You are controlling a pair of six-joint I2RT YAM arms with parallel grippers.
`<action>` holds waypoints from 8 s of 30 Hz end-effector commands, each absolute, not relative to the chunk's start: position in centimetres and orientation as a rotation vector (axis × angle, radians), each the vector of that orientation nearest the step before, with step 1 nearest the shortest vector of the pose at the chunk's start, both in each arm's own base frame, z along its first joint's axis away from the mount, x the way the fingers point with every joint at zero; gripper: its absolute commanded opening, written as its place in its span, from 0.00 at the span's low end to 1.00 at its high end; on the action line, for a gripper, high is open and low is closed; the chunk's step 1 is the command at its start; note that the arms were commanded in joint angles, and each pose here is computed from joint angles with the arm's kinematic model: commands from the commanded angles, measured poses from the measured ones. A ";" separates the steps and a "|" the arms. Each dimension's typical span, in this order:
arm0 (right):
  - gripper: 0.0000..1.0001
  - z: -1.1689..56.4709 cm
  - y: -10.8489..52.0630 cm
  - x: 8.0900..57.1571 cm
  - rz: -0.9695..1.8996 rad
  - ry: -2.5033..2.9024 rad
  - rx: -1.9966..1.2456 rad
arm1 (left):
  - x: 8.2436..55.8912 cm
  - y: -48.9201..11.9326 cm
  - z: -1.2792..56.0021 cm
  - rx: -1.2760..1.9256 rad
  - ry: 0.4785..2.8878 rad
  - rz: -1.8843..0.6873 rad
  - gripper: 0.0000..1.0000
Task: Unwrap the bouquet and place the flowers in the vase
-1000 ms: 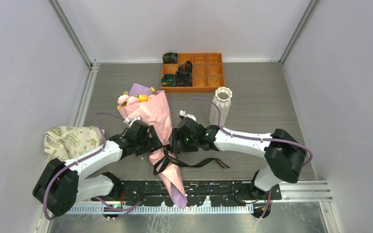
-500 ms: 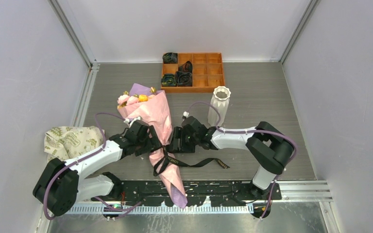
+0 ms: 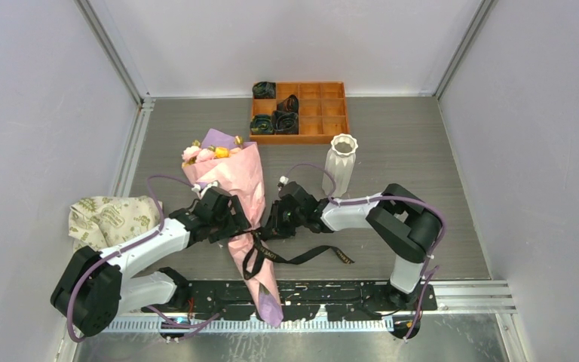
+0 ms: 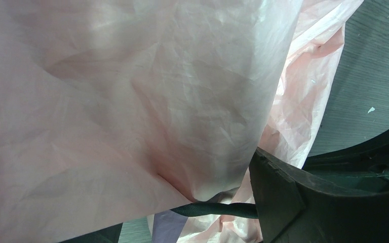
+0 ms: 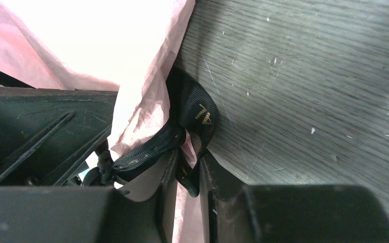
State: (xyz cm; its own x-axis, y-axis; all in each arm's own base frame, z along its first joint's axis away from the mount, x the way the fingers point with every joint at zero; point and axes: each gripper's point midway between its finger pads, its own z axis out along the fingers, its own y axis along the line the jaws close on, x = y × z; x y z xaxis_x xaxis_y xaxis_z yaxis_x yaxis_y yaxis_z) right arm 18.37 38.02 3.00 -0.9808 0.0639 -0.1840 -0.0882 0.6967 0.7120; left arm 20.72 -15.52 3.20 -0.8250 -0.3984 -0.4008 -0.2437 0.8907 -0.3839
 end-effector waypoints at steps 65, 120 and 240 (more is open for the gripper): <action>0.58 31.7 9.5 19.1 0.299 1.966 0.250 | 22.4 -17.8 5.3 -0.202 2.617 -0.471 0.87; 0.53 20.0 26.2 21.9 0.545 2.258 -0.121 | 24.3 -18.1 7.6 -0.213 2.515 -0.479 0.00; 0.50 20.2 26.3 20.7 0.703 2.203 -0.049 | 24.3 -21.2 14.1 0.354 2.253 -0.453 0.33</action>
